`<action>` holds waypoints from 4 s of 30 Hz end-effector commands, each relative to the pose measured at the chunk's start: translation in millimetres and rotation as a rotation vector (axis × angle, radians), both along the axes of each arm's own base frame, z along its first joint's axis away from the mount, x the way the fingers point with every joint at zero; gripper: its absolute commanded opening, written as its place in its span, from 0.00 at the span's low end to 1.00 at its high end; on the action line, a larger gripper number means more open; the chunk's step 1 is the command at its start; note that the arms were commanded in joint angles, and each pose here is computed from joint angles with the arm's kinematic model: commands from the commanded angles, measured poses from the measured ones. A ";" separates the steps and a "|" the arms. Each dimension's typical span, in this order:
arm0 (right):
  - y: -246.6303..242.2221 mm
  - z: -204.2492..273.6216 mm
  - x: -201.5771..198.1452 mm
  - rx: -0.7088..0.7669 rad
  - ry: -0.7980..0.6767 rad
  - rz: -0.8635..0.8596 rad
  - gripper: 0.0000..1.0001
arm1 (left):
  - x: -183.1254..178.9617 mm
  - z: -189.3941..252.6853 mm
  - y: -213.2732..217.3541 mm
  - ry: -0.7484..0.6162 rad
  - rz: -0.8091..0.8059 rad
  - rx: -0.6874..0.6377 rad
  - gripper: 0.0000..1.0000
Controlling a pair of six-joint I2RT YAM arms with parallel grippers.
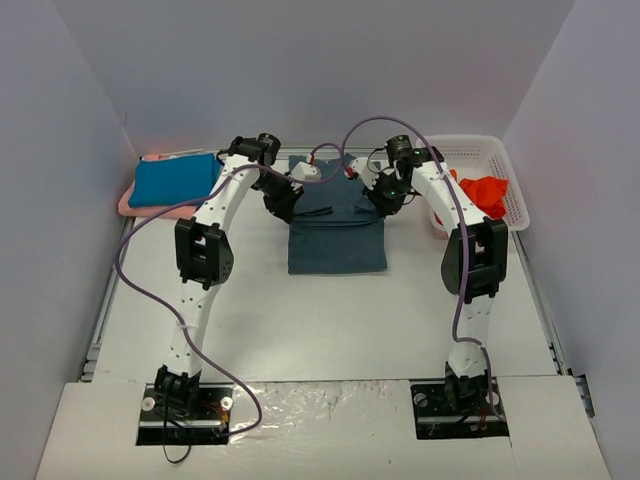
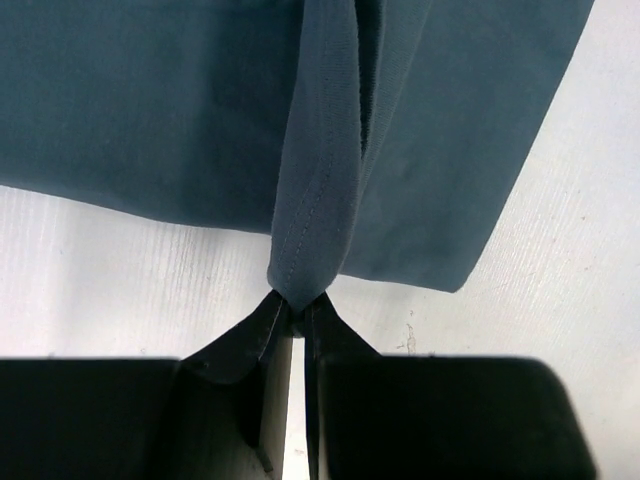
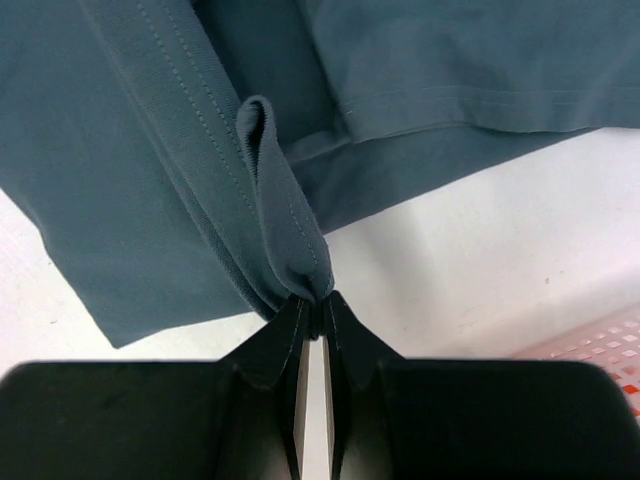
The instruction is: Fold and stack the t-shirts
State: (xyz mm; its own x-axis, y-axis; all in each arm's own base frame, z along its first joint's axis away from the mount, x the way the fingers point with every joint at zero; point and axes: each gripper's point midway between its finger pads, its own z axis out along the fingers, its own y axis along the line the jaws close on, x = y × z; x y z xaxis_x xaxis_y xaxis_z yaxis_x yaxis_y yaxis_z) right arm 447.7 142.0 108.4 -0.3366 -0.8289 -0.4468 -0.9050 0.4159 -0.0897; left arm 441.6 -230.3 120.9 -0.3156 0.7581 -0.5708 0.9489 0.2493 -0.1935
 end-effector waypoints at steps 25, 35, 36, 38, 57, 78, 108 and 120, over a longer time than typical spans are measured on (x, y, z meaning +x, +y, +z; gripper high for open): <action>-8.8 -12.9 42.3 -0.032 -0.024 -0.061 0.27 | -8.7 0.4 14.8 0.066 0.088 0.094 0.29; -10.5 -1.9 69.1 -0.011 -0.099 -0.152 0.50 | 17.0 18.3 9.1 -0.052 0.151 0.057 0.47; -10.4 0.1 68.2 -0.012 -0.102 -0.152 0.50 | 14.1 24.9 11.2 -0.060 0.151 0.061 0.46; -13.1 7.6 62.1 -0.012 -0.108 -0.157 0.50 | 7.3 28.7 18.6 -0.058 0.156 0.082 0.45; 34.3 21.6 12.8 0.147 -0.053 -0.104 0.03 | -58.4 52.7 106.1 0.078 0.382 0.022 0.03; 162.7 -24.9 20.1 0.182 -0.007 0.054 0.00 | -73.4 82.9 149.2 -0.120 0.544 0.008 0.11; 191.8 -67.1 78.6 0.154 -0.148 0.015 0.00 | -68.9 71.3 151.9 -0.112 0.555 0.024 0.10; 189.0 -2.2 73.7 0.172 -0.257 0.007 0.00 | -69.5 77.0 147.9 -0.112 0.552 0.008 0.10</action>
